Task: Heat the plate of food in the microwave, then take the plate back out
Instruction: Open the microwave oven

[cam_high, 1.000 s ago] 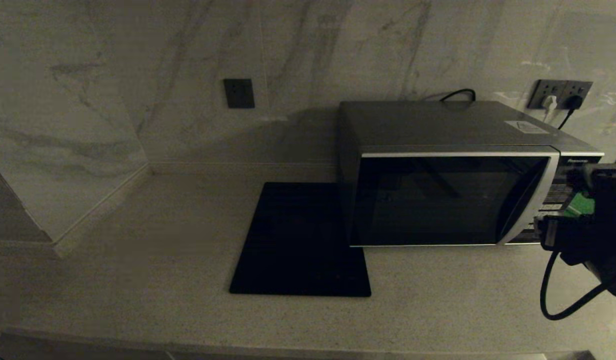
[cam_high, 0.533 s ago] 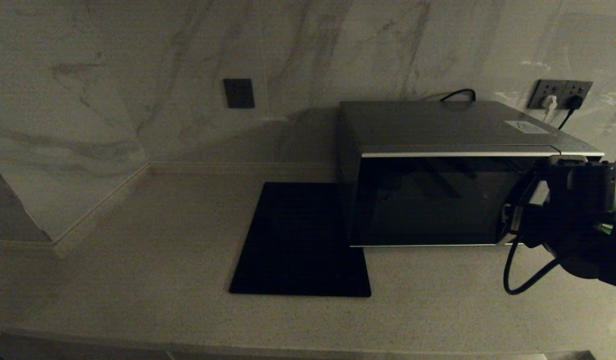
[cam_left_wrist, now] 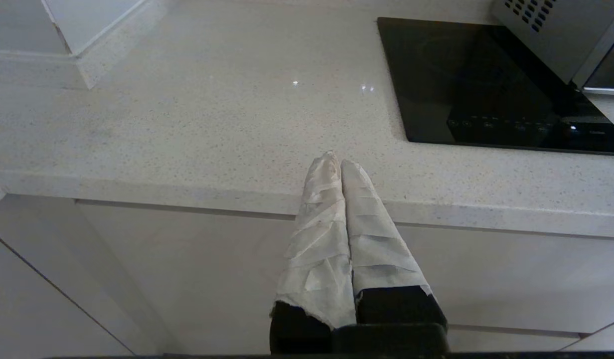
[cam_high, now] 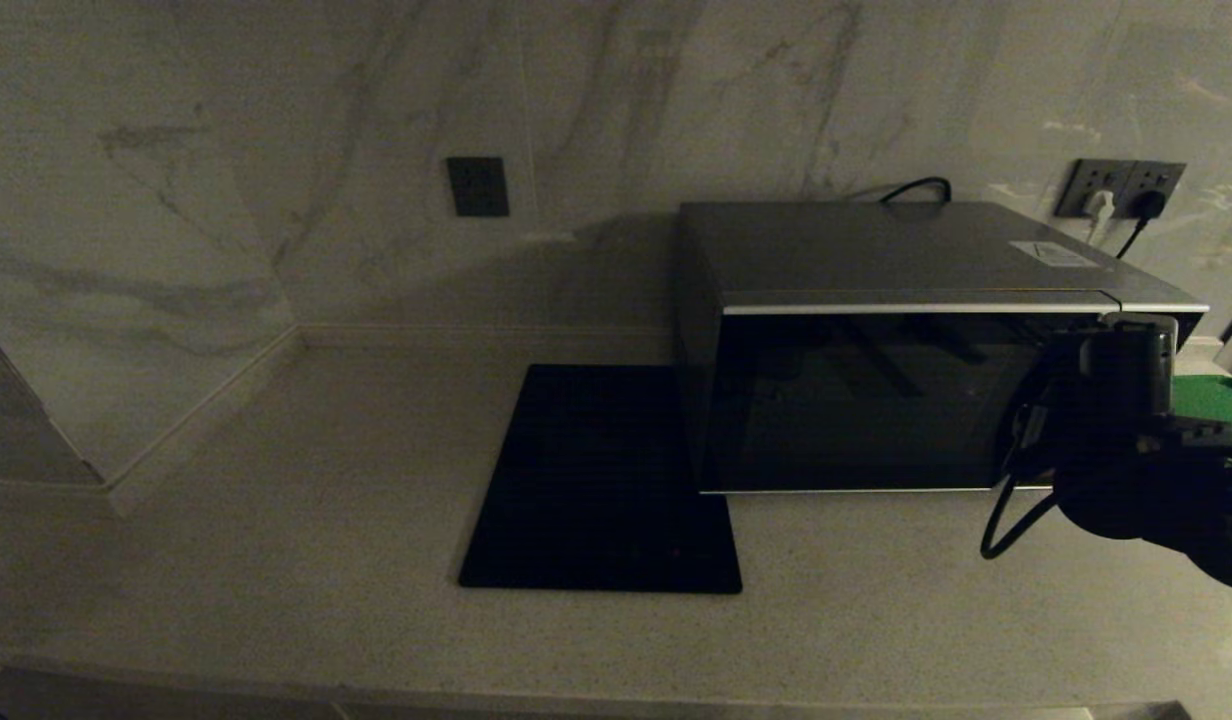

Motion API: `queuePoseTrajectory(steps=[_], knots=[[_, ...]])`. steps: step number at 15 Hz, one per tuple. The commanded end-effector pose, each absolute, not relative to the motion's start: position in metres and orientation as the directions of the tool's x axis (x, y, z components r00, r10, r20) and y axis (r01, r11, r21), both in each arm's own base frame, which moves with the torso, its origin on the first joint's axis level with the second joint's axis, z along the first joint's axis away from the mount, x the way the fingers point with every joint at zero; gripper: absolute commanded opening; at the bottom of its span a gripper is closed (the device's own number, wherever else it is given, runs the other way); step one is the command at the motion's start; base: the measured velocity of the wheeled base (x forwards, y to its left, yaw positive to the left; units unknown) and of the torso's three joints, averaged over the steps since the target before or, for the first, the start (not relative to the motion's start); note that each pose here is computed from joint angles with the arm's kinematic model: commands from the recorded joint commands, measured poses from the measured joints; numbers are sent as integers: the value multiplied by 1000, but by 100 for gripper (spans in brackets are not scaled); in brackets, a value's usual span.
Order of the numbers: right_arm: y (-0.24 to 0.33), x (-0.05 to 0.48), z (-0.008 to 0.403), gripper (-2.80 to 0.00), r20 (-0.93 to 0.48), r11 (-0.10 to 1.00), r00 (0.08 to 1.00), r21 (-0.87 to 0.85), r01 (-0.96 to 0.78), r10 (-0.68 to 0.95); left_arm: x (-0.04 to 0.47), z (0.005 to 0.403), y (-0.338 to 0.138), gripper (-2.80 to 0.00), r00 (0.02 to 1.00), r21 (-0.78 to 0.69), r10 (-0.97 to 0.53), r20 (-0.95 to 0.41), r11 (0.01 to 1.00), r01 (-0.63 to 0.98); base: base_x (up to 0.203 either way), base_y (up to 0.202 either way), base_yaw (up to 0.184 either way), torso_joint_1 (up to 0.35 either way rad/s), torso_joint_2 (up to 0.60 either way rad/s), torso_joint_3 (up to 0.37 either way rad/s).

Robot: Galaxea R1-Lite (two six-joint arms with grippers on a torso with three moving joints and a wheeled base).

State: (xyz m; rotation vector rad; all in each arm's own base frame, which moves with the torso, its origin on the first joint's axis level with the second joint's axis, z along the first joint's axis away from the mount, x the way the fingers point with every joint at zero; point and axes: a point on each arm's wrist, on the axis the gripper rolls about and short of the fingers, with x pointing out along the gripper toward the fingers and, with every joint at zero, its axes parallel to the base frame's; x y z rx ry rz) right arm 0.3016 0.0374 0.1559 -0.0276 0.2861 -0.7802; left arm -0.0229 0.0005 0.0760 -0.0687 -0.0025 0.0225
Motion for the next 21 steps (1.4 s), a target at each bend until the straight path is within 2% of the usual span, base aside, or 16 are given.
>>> queuePoseTrajectory(steps=[1, 8, 21], knots=[[39, 310, 150, 0, -241, 689, 652, -127, 713, -719, -23, 76, 1, -280, 1000, -69, 23, 2, 997, -23, 0, 0, 0, 0, 0, 0], [39, 330, 138, 0, -247, 665, 630, -92, 741, -736, -23, 76, 1, -280, 1000, -69, 23, 2, 997, -23, 0, 0, 0, 0, 0, 0], [0, 362, 122, 0, -246, 552, 517, -104, 827, -820, -23, 76, 1, -280, 1000, -69, 23, 2, 997, -23, 0, 0, 0, 0, 0, 0]])
